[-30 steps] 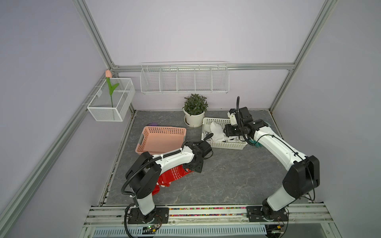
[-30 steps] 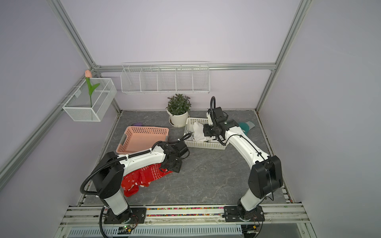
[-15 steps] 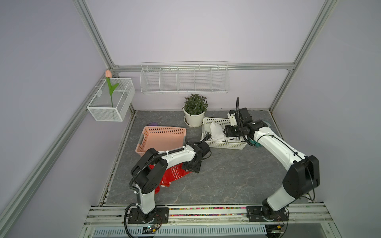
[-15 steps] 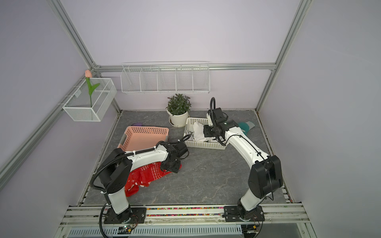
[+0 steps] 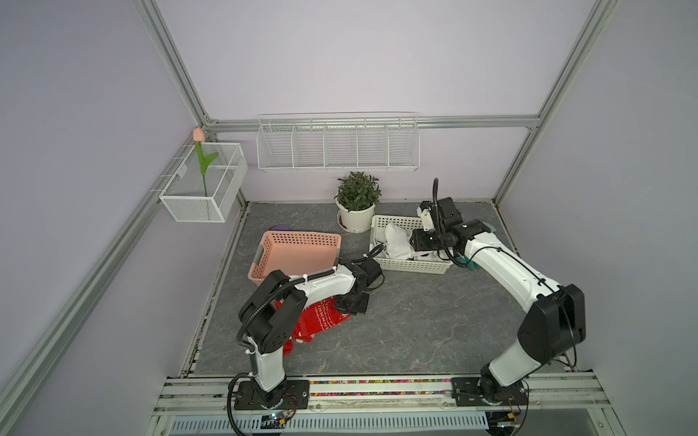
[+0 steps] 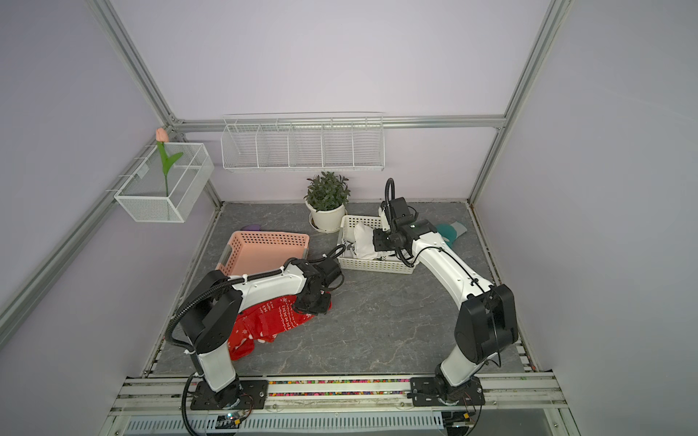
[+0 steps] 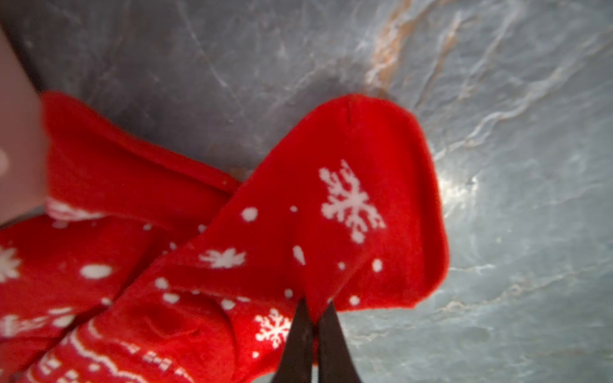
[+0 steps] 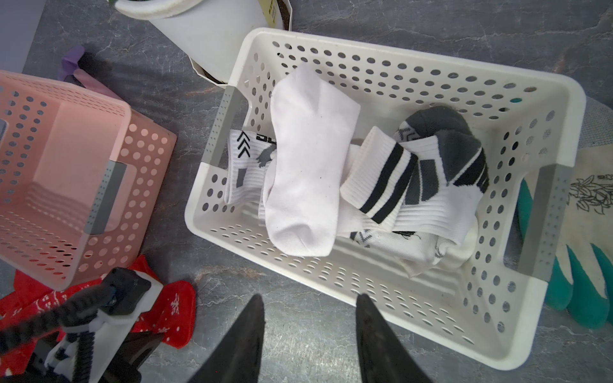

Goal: Sort the socks into the basket by color
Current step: Pick up the sock at the center of the board.

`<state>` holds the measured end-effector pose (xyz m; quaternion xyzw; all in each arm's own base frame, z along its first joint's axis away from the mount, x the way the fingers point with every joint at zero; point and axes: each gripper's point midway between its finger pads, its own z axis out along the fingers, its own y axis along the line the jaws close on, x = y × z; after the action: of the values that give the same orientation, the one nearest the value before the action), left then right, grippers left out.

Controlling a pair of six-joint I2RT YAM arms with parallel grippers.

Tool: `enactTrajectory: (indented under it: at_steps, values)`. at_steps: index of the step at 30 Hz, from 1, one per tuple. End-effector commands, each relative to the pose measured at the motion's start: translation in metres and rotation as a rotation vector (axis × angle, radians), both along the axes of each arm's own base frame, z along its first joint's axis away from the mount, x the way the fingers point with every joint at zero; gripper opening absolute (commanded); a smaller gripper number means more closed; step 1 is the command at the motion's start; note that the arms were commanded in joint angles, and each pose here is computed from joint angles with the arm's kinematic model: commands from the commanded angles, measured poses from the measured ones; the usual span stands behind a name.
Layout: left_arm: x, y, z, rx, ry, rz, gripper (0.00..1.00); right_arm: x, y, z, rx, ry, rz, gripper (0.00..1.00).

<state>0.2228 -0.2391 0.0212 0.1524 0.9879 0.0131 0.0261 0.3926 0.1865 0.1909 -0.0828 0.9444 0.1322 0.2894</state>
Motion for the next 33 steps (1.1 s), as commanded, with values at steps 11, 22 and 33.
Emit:
enactTrajectory:
  at_steps: [11, 22, 33]
  values:
    - [0.009, 0.001, 0.033, 0.003, -0.050, 0.016, 0.00, -0.004, -0.002, 0.003, 0.012, -0.008, -0.009, 0.47]
    - [0.021, -0.002, 0.101, -0.054, -0.154, 0.016, 0.00, -0.003, 0.001, 0.000, 0.019, 0.000, -0.006, 0.47]
    - [0.047, 0.012, 0.149, -0.014, -0.279, 0.035, 0.00, -0.003, 0.004, 0.002, 0.033, 0.001, 0.003, 0.47]
